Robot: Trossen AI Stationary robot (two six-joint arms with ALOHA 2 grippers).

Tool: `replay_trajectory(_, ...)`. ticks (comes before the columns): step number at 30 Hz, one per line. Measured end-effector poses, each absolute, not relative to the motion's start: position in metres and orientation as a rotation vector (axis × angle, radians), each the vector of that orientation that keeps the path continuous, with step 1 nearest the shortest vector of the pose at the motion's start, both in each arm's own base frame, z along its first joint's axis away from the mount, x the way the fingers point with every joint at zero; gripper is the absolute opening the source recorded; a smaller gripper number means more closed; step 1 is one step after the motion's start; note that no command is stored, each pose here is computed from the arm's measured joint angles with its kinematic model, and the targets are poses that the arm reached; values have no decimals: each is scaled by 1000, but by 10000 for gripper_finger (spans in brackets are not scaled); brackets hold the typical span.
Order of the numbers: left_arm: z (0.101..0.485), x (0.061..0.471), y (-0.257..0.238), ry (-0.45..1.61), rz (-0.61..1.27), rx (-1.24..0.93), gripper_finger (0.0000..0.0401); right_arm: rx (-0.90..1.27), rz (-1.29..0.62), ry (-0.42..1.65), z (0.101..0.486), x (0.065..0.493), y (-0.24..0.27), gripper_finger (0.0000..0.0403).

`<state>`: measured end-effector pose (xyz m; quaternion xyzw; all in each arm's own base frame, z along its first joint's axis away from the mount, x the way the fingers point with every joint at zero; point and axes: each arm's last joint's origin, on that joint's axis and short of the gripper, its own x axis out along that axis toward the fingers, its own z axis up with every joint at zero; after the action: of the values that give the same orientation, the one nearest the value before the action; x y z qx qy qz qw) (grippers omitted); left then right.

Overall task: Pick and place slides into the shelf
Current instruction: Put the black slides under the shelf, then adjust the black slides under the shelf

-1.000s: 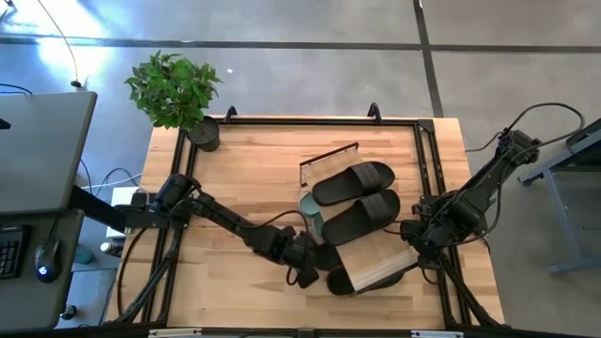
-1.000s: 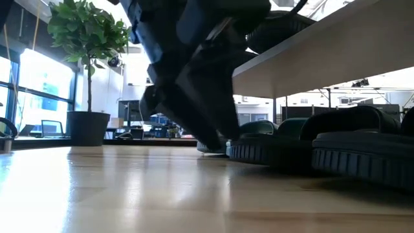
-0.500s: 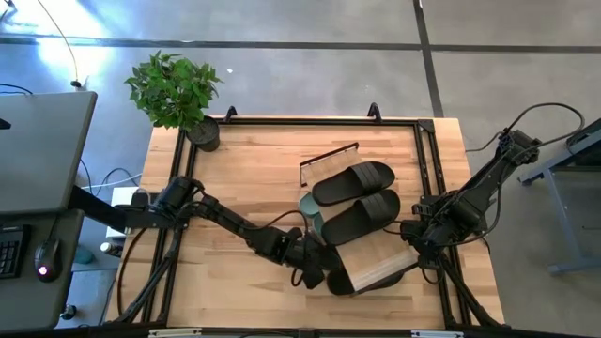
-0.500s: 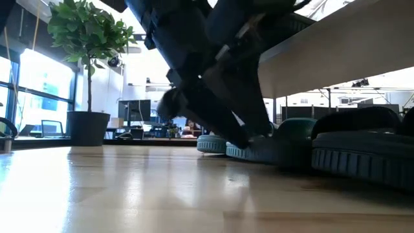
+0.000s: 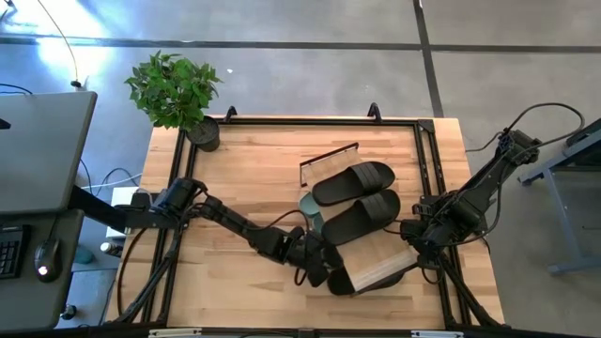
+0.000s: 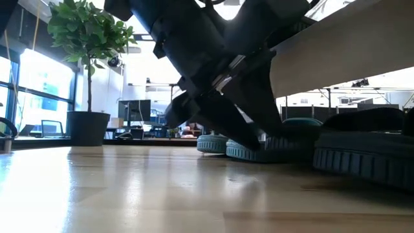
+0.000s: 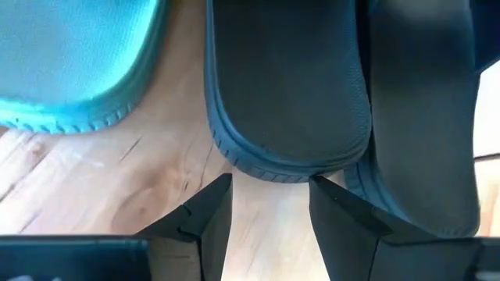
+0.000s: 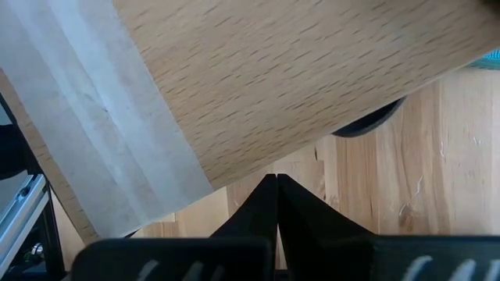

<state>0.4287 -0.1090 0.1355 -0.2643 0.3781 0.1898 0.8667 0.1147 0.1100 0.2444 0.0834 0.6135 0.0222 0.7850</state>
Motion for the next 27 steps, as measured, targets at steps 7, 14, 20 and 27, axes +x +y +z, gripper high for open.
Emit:
replay_trajectory(7, 133, 425, -108, 833, 416, -534, 154, 180, 48, 1323, 244, 115, 110, 0)
replay_trajectory(14, 131, 417, -108, 925, 441, -575, 154, 190, 38, 1324, 244, 115, 110, 0)
replay_trajectory(20, 153, 405, -125, 960, 353, -521, 154, 197, 22, 1333, 244, 114, 109, 0)
replay_trajectory(27, 168, 406, -168, 821, 129, -525, 154, 185, 26, 1335, 244, 114, 109, 0)
